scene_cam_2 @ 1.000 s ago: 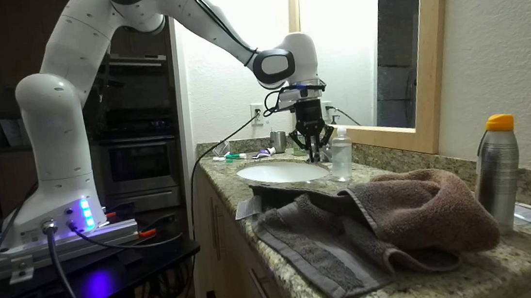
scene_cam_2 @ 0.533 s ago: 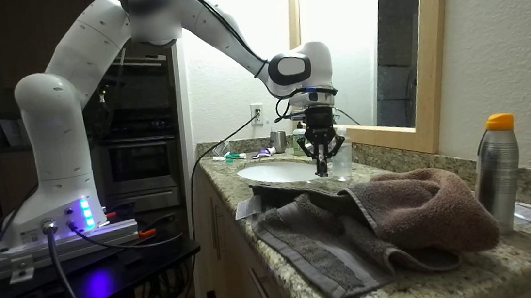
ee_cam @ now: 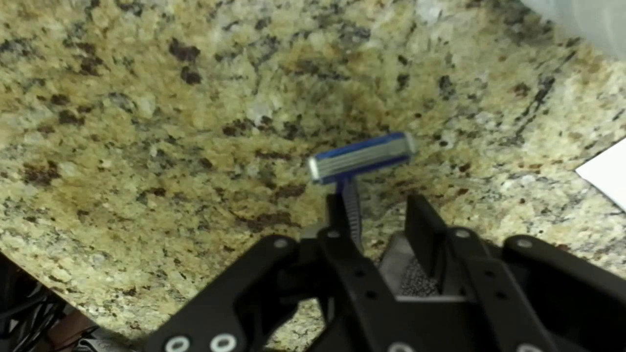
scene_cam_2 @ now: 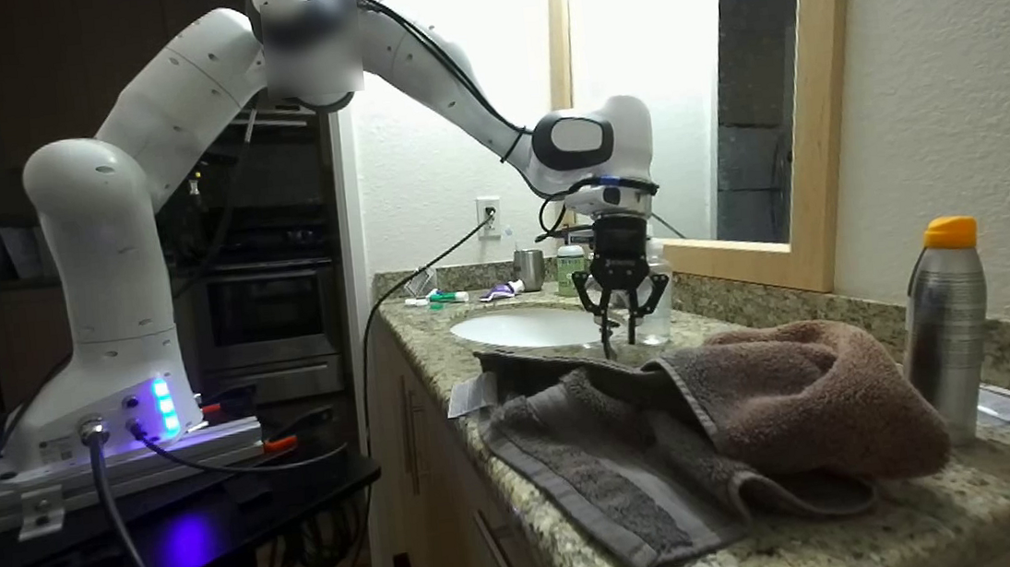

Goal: Remove the shaving stick from the hand basin sink and put it on the base top

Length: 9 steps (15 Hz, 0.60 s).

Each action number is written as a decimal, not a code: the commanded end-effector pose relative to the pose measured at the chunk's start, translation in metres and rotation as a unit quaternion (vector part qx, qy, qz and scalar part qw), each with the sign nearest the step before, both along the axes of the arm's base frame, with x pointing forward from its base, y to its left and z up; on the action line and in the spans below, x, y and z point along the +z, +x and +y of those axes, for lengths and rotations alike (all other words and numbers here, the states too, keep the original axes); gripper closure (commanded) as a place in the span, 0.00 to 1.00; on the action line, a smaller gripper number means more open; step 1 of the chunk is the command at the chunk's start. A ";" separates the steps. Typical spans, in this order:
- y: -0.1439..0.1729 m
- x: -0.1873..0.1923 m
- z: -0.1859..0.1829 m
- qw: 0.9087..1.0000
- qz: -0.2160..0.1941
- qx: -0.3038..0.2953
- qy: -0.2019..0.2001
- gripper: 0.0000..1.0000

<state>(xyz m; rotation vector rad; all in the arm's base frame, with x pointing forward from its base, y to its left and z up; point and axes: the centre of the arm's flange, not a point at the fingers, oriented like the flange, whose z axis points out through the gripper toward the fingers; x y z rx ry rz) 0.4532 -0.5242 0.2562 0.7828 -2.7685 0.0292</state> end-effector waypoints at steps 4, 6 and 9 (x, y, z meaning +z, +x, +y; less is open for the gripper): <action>-0.018 0.032 0.010 0.996 0.020 0.068 0.050 0.11; -0.045 0.064 0.017 0.991 0.005 0.125 0.057 0.01; -0.078 0.110 0.021 0.978 -0.020 0.197 0.060 0.00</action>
